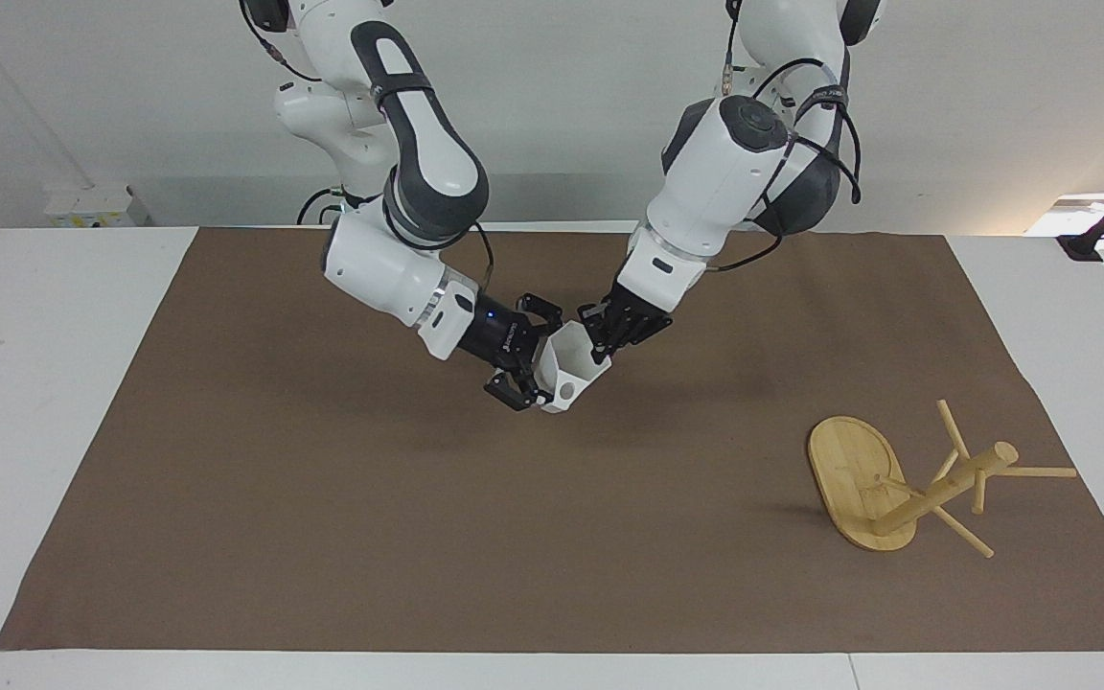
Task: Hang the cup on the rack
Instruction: 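Pull the cup away with the left gripper while the right gripper retracts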
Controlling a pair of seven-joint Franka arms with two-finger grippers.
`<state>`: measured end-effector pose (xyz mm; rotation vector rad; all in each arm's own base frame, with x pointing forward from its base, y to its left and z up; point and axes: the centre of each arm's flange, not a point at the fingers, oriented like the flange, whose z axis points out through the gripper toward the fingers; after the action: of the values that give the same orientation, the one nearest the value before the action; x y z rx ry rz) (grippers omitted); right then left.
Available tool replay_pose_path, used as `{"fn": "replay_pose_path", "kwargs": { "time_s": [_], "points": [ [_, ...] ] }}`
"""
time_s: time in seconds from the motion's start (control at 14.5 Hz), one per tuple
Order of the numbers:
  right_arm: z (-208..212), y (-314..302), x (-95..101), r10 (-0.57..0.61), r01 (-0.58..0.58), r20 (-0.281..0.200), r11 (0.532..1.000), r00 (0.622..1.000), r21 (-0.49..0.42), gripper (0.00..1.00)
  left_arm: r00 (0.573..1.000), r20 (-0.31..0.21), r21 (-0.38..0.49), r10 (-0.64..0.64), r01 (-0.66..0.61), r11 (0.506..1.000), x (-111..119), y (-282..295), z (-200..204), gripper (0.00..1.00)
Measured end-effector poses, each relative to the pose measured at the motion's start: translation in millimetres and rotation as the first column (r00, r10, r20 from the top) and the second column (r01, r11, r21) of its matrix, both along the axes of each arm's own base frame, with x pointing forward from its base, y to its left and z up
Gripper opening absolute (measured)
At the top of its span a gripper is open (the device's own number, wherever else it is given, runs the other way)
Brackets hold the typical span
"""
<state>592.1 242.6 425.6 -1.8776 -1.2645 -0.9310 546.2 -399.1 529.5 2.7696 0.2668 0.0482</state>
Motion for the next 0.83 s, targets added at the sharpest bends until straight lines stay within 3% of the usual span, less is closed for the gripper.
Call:
{"fn": "replay_pose_path", "kwargs": {
  "time_s": [0.21,0.48,0.69,0.83],
  "points": [
    [11,-88,2.0,0.07,-0.07,-0.048,0.998,0.996,-0.002,1.0,1.0,-0.003,0.016,0.025,-0.025,1.0,6,10,-4,0.05],
    [17,-242,-12.1,0.096,-0.115,-0.161,0.987,0.982,-0.114,1.0,0.981,-0.019,0.08,0.191,-0.189,0.979,41,72,-24,0.05],
    [34,-306,-25.3,0.004,-0.101,-0.291,0.943,0.957,-0.318,1.0,0.942,0.02,0.05,0.336,-0.336,0.94,70,122,-31,0.05],
    [61,-329,-30.5,-0.099,-0.065,-0.328,0.889,0.939,-0.453,1.0,0.911,0.087,-0.001,0.403,-0.405,0.914,81,148,-44,0.05]
  ]
}}
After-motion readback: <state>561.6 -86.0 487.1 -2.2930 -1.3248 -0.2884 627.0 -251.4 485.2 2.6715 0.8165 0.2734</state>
